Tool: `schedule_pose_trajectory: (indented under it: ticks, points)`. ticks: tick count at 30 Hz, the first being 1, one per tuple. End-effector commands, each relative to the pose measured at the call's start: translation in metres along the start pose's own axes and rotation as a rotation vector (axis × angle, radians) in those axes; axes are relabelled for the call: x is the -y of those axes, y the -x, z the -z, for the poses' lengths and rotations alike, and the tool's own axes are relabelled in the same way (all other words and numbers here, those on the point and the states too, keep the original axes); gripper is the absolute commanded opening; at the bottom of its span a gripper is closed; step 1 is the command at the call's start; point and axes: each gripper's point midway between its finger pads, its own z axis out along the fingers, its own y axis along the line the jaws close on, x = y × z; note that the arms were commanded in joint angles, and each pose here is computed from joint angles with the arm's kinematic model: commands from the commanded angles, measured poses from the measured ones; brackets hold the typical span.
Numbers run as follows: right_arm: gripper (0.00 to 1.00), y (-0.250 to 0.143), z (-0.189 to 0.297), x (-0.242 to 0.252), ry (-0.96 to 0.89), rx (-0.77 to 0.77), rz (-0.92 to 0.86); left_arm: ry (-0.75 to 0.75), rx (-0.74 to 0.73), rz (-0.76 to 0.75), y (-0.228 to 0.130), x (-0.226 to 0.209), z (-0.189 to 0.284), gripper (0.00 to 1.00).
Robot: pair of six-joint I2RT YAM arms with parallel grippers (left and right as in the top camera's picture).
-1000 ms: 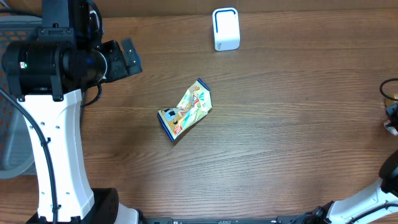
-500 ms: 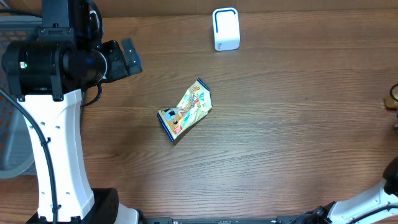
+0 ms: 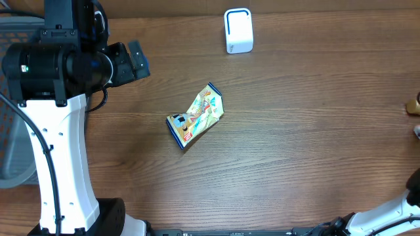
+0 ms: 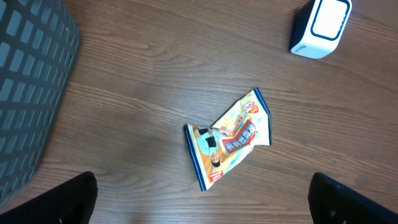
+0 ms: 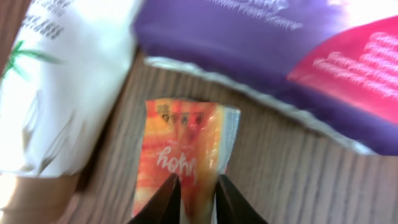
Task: Scan the item barcode
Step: 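Return the empty right gripper toward the snack bag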
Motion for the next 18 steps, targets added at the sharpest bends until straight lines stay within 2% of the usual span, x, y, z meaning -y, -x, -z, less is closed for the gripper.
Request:
schedule_pose_trajectory:
  ticks: [1, 3, 8, 13, 16, 17, 18]
  points:
    - [0.24, -0.005, -0.001, -0.008, 0.028, -0.012, 0.006, -0.002, 0.019, 0.013, 0.001, -0.002, 0.006, 1.0]
    - [0.34, -0.004, -0.001, -0.007, 0.028, -0.011, 0.006, -0.002, 0.019, 0.013, 0.001, -0.002, 0.006, 1.0]
    - [0.43, 0.001, 0.004, -0.008, 0.019, -0.003, 0.006, -0.002, 0.018, 0.013, 0.001, -0.002, 0.006, 1.0]
    - [0.49, 0.021, 0.032, -0.011, 0.026, 0.025, 0.008, -0.002, 0.019, 0.013, 0.001, -0.002, 0.006, 1.0]
    - [0.64, 0.034, 0.063, -0.025, 0.098, 0.045, -0.002, -0.002, 0.019, 0.013, 0.001, -0.002, 0.006, 1.0]
    - [0.76, 0.039, 0.078, -0.032, 0.147, 0.047, -0.005, -0.002, 0.019, 0.013, 0.001, -0.002, 0.006, 1.0]
    - [0.83, 0.043, 0.094, -0.04, 0.201, 0.045, -0.005, -0.002, 0.019, 0.013, 0.001, -0.002, 0.006, 1.0]
